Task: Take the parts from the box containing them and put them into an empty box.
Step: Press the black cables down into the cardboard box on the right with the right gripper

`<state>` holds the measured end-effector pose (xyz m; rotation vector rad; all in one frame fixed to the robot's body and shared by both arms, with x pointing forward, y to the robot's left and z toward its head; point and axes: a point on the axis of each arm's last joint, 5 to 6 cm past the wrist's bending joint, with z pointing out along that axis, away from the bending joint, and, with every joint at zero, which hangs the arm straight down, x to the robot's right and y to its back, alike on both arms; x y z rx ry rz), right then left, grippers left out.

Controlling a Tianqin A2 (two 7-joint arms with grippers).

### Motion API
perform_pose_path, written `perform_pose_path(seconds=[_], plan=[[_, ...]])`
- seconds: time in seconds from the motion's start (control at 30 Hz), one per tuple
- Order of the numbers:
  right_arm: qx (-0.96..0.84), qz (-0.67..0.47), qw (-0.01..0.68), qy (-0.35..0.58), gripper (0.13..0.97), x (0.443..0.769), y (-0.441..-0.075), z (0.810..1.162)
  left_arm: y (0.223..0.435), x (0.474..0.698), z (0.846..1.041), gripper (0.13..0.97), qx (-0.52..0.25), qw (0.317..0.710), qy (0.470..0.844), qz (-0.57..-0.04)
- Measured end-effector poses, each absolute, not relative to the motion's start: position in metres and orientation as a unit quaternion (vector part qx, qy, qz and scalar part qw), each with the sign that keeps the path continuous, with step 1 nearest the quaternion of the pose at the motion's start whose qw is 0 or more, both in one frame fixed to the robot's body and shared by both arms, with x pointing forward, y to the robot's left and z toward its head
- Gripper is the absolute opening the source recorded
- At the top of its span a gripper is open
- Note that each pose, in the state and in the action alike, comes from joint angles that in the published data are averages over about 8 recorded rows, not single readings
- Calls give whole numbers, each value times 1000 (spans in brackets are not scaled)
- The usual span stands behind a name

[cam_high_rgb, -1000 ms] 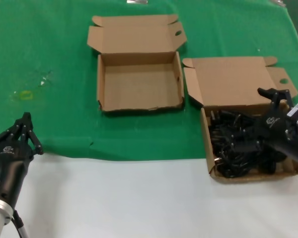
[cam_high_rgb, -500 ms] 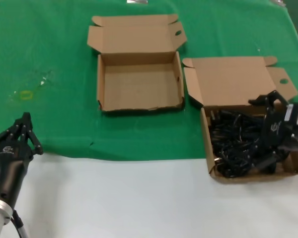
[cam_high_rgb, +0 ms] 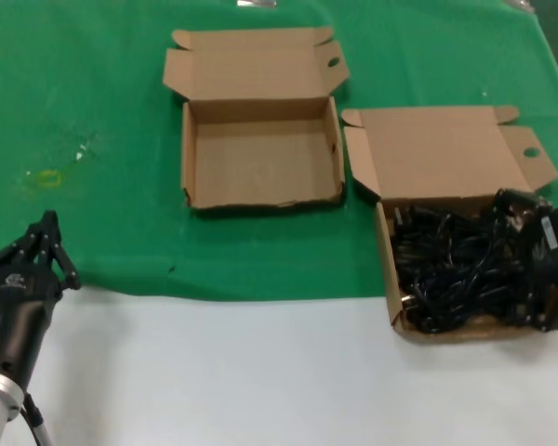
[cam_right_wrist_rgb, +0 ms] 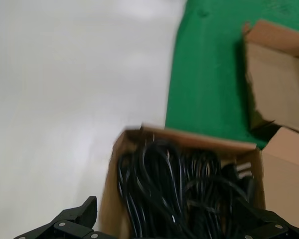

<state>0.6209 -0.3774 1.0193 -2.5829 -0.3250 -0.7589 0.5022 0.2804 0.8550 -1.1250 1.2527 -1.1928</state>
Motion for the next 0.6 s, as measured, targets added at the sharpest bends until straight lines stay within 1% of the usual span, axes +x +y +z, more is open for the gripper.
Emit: perform_pose_path(seconds=[0.27,0.43,0.6], plan=[[-932,-271,156,-185,966,650,-378,1037,280,502,855,144,-468,513,521,-496],[-928,-273,144,-208,966,658,-373,1039,280,502,855,144,-468,513,521,-496],[-925,-274,139,-222,966,663,-369,1034,280,502,855,144,-468,513,521,-496]])
